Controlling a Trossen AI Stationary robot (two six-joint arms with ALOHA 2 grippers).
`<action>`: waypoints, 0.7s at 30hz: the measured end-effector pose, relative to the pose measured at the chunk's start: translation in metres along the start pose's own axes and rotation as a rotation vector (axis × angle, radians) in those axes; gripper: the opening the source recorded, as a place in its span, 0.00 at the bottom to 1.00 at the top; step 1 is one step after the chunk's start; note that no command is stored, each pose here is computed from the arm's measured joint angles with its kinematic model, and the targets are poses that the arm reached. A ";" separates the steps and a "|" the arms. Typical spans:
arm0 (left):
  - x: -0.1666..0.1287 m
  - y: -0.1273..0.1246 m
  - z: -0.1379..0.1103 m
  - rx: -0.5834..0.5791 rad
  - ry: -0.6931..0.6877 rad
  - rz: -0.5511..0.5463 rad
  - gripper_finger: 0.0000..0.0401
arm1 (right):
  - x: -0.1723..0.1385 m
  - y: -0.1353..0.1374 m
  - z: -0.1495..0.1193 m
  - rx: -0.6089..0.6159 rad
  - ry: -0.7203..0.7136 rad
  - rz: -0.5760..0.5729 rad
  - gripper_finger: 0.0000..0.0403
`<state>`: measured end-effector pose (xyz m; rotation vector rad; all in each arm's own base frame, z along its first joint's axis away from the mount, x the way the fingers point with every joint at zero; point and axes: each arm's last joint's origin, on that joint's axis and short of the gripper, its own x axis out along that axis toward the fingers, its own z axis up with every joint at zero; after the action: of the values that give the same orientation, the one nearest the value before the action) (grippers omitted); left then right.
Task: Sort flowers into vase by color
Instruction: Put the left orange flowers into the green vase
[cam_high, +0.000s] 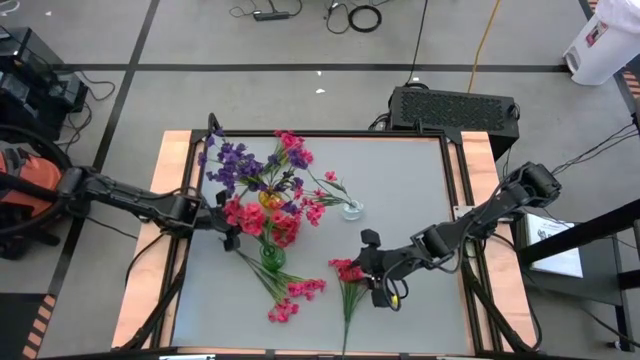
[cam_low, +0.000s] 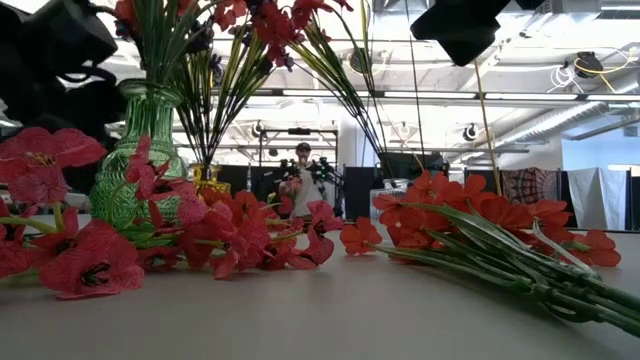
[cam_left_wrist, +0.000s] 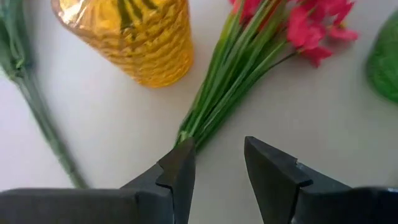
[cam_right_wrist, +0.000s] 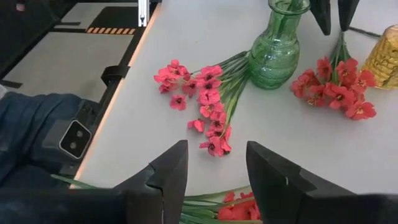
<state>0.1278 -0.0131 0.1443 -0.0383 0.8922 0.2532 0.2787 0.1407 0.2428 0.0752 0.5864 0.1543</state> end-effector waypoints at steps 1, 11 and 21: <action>0.001 0.000 0.000 0.002 0.005 0.012 0.36 | 0.000 -0.001 0.000 0.001 0.000 -0.003 0.39; 0.012 -0.002 0.002 0.016 0.020 0.091 0.36 | 0.001 -0.005 0.001 -0.008 -0.002 -0.015 0.39; 0.020 -0.004 0.000 0.033 0.063 0.104 0.36 | 0.001 -0.005 0.001 -0.017 -0.002 -0.015 0.39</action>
<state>0.1406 -0.0130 0.1284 0.0310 0.9623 0.3354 0.2810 0.1358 0.2429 0.0542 0.5839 0.1447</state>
